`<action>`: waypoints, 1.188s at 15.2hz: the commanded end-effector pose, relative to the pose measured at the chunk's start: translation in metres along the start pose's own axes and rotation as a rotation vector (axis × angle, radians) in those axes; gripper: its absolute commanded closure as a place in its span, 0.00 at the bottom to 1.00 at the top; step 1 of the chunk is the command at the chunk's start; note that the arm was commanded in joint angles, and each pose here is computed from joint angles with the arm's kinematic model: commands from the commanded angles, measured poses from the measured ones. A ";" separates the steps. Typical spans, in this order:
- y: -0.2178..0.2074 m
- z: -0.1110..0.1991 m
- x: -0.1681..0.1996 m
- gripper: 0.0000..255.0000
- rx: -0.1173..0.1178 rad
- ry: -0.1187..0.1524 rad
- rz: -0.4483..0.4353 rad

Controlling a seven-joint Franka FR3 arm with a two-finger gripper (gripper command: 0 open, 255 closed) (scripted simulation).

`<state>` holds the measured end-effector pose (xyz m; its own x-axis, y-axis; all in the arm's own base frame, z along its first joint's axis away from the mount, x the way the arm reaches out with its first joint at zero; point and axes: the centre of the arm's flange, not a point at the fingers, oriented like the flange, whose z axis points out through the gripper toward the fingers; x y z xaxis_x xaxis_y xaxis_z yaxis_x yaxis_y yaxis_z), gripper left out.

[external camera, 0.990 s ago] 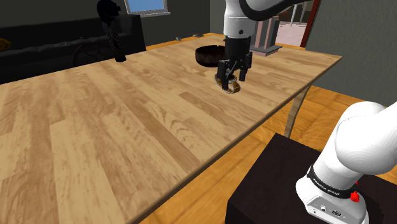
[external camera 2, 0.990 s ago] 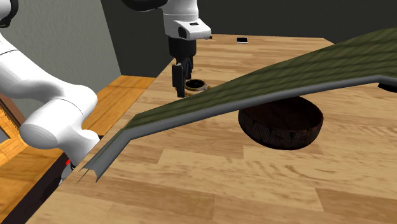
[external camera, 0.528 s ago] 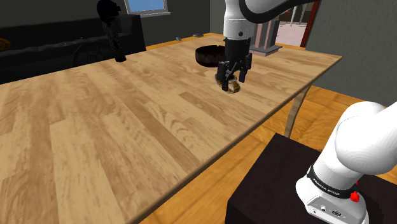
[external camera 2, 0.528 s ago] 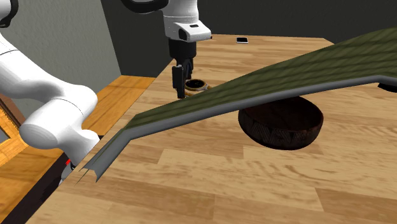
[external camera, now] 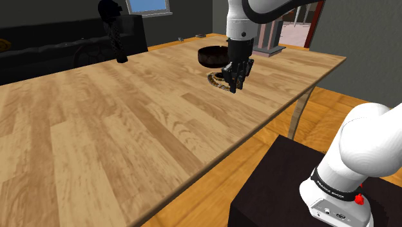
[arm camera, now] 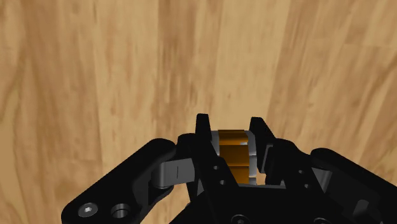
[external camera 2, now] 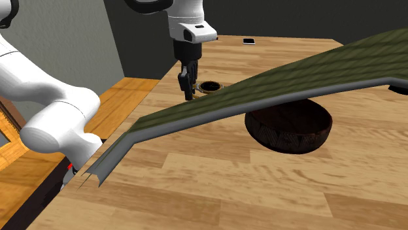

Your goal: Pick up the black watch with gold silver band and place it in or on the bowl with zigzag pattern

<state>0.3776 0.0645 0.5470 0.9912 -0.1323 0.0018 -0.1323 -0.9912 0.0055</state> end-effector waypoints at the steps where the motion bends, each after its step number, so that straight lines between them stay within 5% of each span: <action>1: 0.000 0.000 0.000 1.00 0.000 0.000 0.000; 18: 0.000 -0.084 0.000 1.00 0.000 0.000 0.000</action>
<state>0.3793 0.0644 0.6262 0.9912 -0.1324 0.0020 -0.1324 -0.9912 0.0054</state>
